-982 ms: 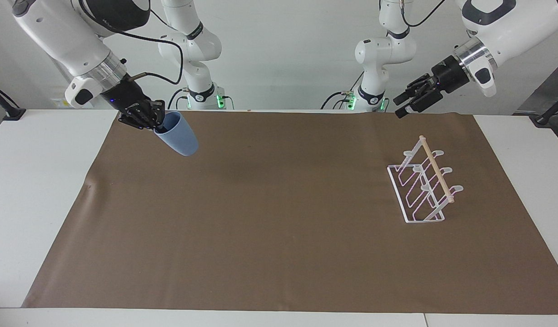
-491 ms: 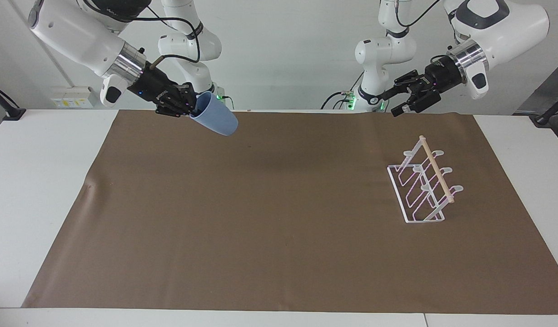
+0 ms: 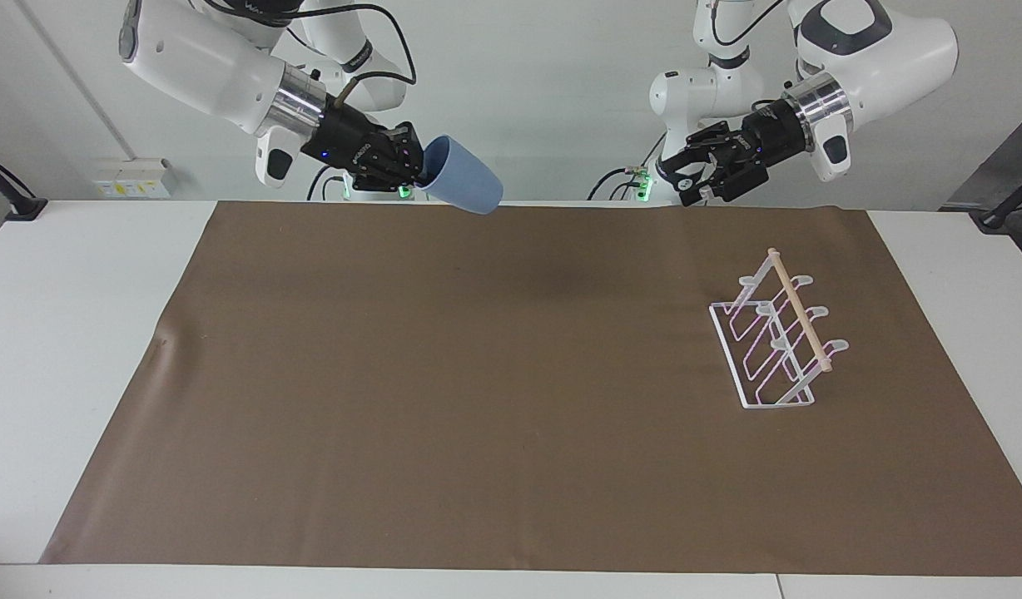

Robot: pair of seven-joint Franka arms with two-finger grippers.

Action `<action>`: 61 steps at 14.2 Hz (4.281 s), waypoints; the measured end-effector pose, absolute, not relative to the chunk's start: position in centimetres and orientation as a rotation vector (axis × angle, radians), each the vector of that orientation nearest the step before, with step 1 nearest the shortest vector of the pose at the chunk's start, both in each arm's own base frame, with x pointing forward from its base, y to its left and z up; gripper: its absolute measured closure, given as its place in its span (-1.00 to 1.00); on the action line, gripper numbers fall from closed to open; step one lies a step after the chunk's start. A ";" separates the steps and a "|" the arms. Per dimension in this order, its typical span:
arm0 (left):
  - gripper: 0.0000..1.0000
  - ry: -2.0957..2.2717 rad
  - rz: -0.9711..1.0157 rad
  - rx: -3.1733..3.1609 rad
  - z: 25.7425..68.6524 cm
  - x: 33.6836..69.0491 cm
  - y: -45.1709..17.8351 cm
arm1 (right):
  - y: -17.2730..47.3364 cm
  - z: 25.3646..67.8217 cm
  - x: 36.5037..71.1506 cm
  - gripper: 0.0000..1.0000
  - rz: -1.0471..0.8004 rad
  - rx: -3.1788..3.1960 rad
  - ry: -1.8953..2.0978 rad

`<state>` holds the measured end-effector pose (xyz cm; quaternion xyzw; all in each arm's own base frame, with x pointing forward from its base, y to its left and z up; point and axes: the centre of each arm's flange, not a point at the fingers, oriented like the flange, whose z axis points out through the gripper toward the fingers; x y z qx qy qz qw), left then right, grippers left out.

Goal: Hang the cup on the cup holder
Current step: 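Carry the cup toward the left gripper and close the left gripper on it, then open the right gripper and withdraw it while the left gripper holds the cup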

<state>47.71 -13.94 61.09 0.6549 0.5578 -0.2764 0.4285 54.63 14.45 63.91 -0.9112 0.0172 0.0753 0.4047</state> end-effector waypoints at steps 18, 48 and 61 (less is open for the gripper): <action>-1.00 1.510 -0.783 1.480 62.2 45.2 -24.0 | 27.5 65.2 51.1 0.91 0.198 -2.180 0.198; -0.53 1.553 -0.610 1.626 62.7 44.3 -23.8 | 26.2 65.1 51.7 -1.00 0.214 -2.173 0.279; -0.53 1.527 0.063 2.196 60.7 46.0 -18.7 | 19.9 63.5 54.4 -1.00 -0.203 -2.573 -0.091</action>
